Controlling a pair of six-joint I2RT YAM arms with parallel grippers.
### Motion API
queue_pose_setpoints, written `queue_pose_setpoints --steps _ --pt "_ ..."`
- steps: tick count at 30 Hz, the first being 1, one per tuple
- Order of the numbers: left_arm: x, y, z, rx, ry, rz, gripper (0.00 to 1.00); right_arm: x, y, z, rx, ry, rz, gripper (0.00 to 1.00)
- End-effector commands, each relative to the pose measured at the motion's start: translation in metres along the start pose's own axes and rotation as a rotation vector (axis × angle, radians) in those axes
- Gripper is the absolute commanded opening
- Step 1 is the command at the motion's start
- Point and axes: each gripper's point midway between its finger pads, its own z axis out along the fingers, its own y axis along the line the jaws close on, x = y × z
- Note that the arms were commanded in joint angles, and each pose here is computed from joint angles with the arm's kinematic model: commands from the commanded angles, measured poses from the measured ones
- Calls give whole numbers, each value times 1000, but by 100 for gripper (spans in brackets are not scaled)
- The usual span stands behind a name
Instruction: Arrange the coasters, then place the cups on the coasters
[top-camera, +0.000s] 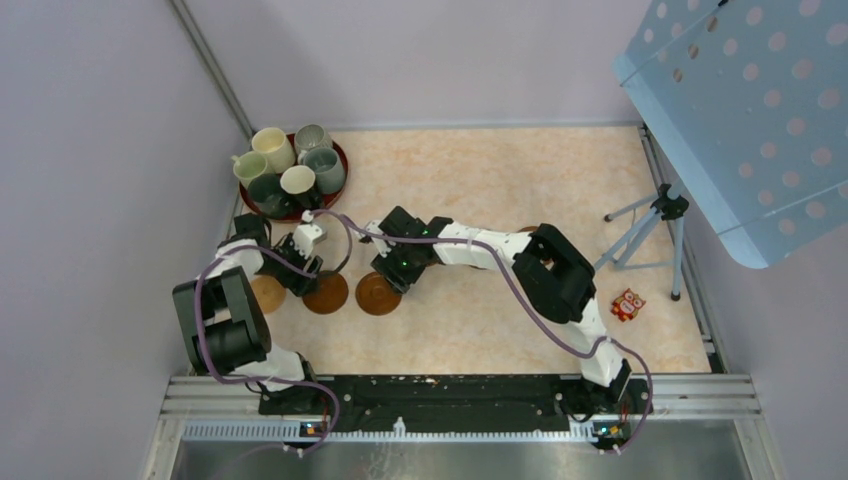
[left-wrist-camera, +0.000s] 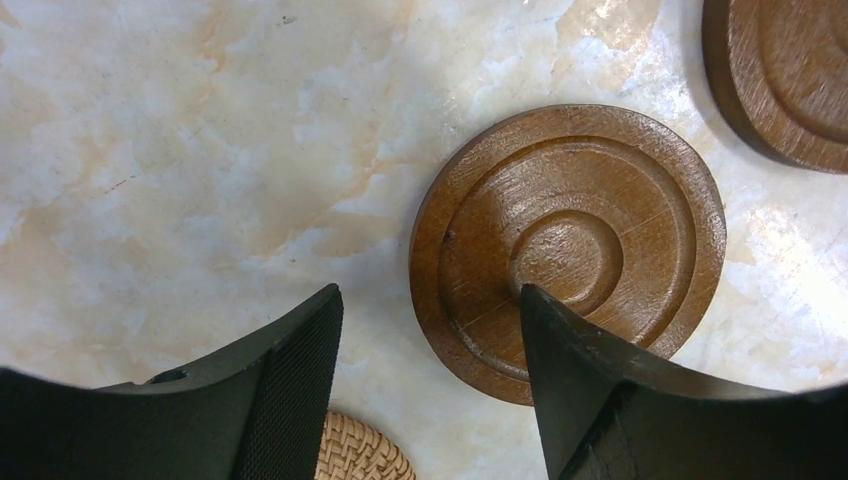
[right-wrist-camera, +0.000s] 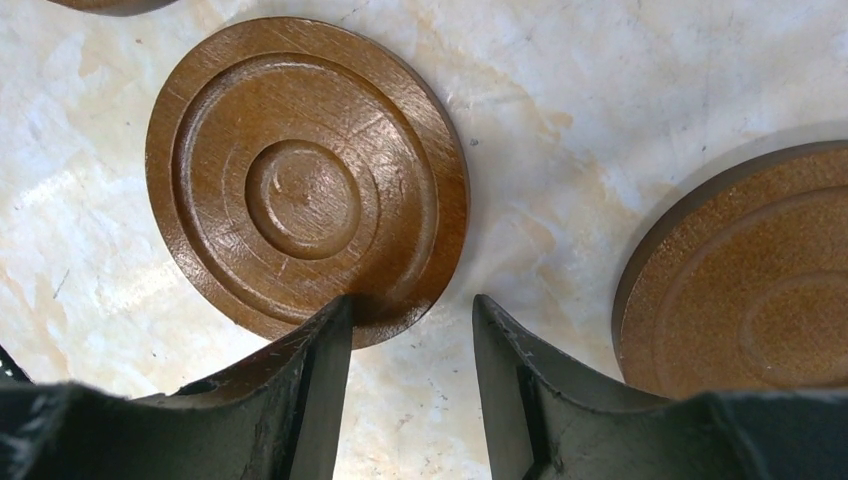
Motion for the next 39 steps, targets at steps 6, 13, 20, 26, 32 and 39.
queue_pose_setpoints --steps 6,13,20,26,32,39 --pt "8 -8 3 31 15 50 62 24 9 -16 -18 68 -25 47" --pt "13 -19 1 74 24 75 57 24 16 -16 -44 67 -33 47" --pt "17 -27 1 108 37 94 55 22 24 -15 -86 64 -31 47" --pt "17 -32 2 135 31 95 55 23 28 -13 -109 70 -28 47" --pt "15 -38 6 158 19 80 55 23 30 -12 -122 71 -26 47" --pt "11 -37 6 159 11 63 59 19 32 -14 -130 60 -15 47"
